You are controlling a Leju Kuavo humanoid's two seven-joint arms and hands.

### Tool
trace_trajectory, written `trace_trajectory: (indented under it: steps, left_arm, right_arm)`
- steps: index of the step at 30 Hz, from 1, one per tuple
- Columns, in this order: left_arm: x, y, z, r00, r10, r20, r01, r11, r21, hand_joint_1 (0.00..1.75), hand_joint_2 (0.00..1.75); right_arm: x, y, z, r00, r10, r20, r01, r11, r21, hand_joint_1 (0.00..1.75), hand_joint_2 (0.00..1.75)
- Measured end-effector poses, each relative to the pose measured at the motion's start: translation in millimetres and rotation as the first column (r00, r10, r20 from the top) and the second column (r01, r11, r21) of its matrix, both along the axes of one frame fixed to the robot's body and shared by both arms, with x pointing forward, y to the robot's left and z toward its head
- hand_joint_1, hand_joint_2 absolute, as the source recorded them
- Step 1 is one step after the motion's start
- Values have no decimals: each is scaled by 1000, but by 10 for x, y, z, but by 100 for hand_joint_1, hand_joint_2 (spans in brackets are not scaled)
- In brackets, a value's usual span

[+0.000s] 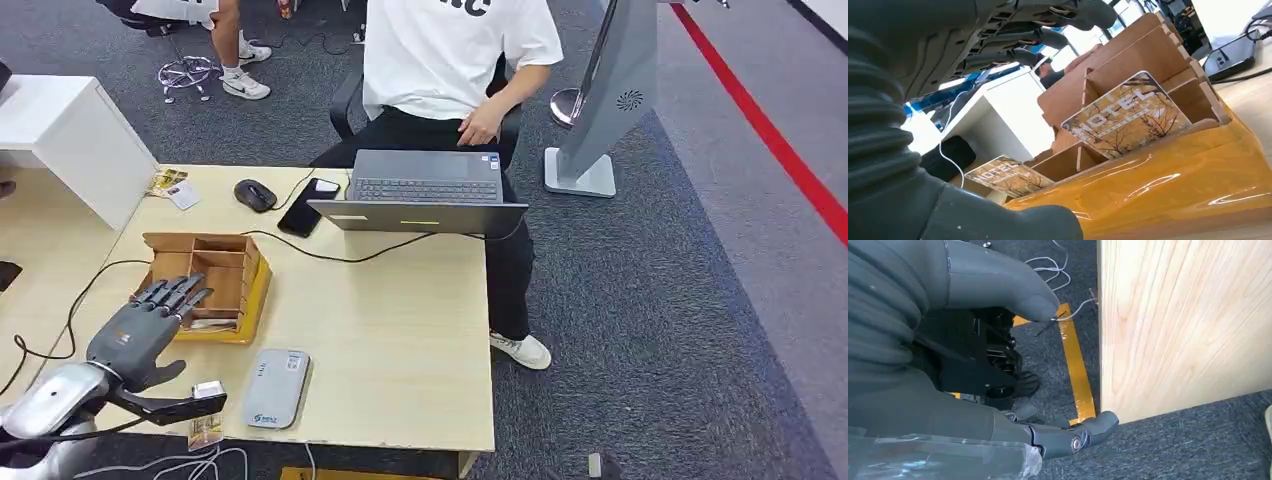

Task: Pass the card to the sensor for recognition and then transmit it.

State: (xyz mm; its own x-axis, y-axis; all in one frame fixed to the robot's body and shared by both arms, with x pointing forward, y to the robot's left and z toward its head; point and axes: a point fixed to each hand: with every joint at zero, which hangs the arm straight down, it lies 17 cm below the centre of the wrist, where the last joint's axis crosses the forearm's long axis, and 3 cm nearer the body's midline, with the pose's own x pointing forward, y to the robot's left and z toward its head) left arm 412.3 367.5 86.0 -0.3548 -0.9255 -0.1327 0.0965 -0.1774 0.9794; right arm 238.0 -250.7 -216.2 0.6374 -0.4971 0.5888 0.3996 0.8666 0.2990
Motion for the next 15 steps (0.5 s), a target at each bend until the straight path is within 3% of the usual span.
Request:
trace_trajectory:
  steps: [4, 10, 15]
  left_arm:
    - [5, -4, 2, 1000, 0, 9, 0, 1000, -1, 0, 175]
    - [122, -239, 148, 986, -30, 166, 28, 1000, 14, 0, 175]
    - [150, -344, 23, 987, -11, 160, 13, 1000, -15, 0, 175]
  right_arm:
    - [1, 1, 1, 1000, 0, 1, 0, 1000, 1, 0, 175]
    - [6, 3, 5, 1000, -1, 3, 1, 1000, 2, 0, 175]
    - [9, 11, 7, 1000, 2, 4, -2, 1000, 2, 0, 175]
